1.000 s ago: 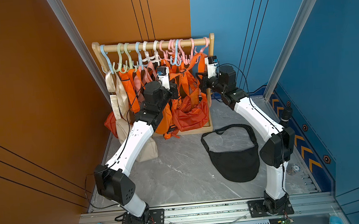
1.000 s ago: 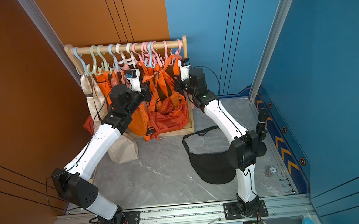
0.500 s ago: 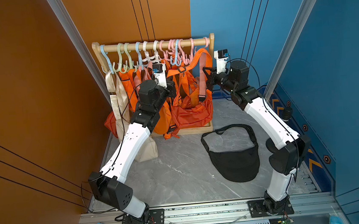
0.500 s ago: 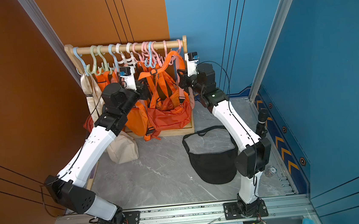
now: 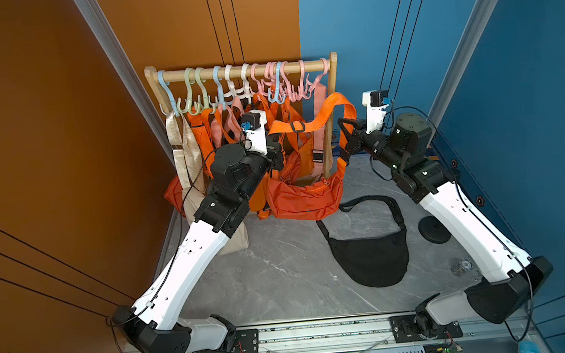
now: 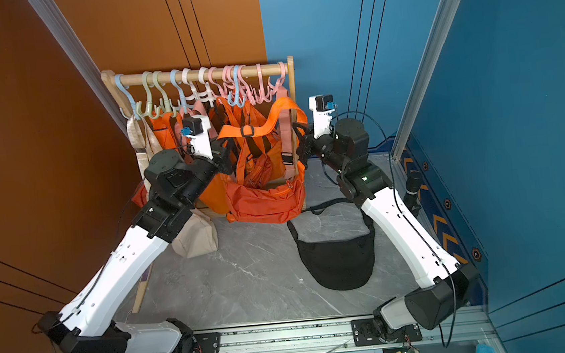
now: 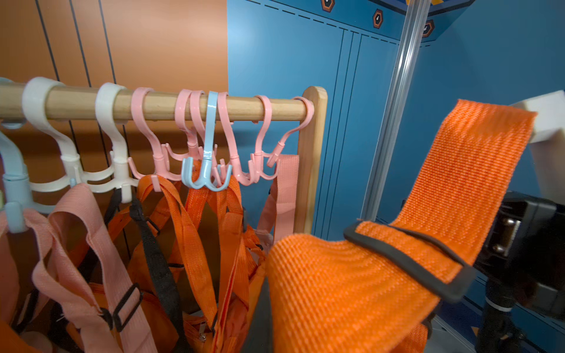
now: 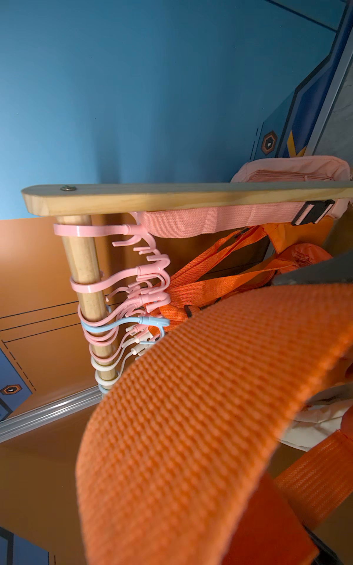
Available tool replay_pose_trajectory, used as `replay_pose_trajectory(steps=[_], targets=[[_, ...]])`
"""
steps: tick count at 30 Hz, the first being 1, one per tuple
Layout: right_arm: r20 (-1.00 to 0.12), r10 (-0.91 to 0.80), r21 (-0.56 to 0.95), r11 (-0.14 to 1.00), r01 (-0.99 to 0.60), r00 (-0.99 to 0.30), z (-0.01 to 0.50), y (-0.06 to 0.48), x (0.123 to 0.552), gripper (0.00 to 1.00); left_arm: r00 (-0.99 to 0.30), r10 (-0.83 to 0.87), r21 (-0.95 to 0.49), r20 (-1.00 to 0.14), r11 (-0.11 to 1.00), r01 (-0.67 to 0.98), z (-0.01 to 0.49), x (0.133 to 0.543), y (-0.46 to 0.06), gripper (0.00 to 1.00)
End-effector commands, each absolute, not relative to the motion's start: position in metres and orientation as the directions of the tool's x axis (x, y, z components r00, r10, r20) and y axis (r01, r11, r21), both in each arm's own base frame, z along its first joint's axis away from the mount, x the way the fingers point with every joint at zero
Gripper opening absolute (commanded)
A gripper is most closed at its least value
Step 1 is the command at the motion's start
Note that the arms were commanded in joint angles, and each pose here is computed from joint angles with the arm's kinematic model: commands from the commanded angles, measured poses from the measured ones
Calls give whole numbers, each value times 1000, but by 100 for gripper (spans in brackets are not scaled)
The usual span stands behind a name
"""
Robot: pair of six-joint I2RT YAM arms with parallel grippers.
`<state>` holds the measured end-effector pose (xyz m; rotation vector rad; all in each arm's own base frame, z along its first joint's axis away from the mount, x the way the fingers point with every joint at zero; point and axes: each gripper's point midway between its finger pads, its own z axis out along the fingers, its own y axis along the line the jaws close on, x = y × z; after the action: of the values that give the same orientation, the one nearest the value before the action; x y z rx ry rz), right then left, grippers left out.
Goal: Take the bag off the hook
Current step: Pick up the bag from the hook, then place the bag inside the bag.
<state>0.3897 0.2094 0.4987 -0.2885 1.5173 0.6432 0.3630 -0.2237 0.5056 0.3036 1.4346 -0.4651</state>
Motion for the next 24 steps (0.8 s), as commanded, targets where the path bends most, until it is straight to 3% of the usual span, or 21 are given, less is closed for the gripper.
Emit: replay_pose_trajectory(steps=[1,24], targets=[[-973,229,194,814,-548,-3,521,192,356,0,97,-98,-40,-990,879,476,508,346,-228,0],[-957,288,265,816,-513,-35,486,112,200,0,86,14,63,-996,799,598,450,205,-263,0]])
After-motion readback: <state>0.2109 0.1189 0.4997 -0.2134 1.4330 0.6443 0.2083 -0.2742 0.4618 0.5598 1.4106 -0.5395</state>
